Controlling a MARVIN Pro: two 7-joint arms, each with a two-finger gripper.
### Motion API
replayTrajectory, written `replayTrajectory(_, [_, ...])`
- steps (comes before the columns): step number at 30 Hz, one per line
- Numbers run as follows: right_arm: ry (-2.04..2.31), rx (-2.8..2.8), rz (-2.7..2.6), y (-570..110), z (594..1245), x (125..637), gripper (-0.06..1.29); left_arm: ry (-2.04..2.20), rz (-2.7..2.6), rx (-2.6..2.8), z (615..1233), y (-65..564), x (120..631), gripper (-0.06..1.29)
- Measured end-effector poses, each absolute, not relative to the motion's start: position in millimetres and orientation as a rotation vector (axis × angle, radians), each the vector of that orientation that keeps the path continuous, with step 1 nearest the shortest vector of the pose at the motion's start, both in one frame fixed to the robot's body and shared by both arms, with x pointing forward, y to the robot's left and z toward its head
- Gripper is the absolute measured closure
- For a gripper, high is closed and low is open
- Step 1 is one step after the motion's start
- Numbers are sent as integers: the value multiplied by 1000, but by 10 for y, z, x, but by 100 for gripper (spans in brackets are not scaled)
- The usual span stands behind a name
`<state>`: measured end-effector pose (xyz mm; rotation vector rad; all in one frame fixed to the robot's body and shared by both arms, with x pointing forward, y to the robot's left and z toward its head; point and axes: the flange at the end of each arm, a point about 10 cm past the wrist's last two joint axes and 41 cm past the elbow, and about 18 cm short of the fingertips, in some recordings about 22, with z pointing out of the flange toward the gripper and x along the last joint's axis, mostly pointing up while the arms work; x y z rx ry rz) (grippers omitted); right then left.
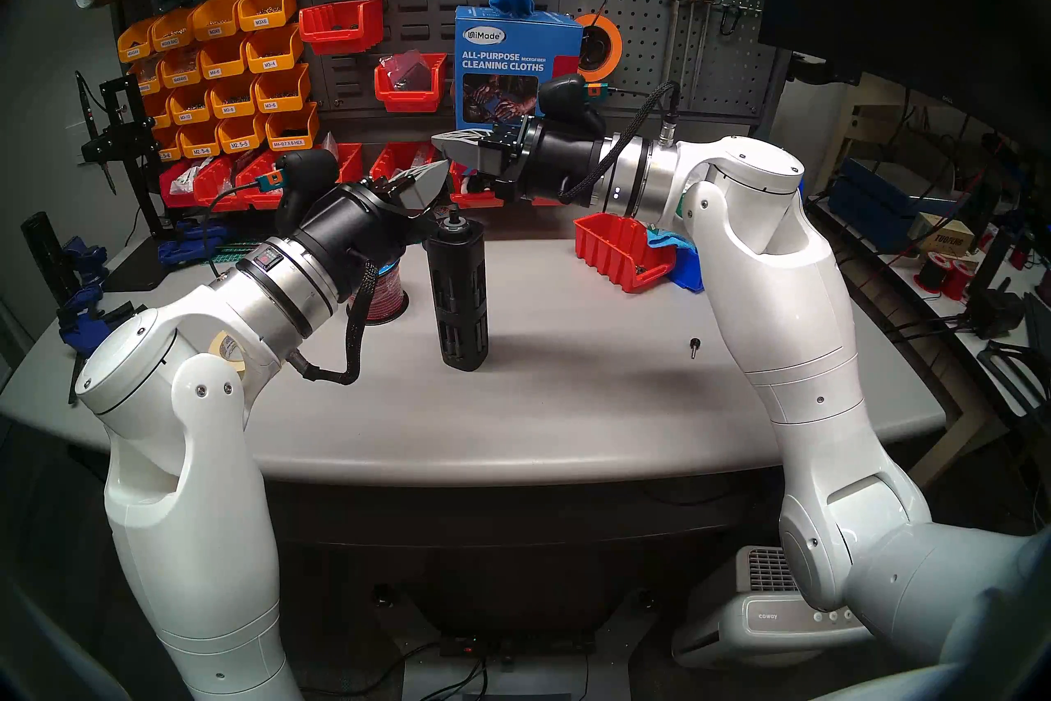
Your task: Pick a screwdriver bit and insert it into the screwdriver
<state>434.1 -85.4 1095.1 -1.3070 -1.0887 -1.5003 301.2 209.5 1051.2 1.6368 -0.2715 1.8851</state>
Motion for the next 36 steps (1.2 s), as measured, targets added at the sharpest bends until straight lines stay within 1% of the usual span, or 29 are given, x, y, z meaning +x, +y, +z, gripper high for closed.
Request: replayTrajectory(36, [-1066, -1344, -1488, -920, 10869, 4287, 127, -320, 1959, 1648, 10412, 2038, 2995, 125])
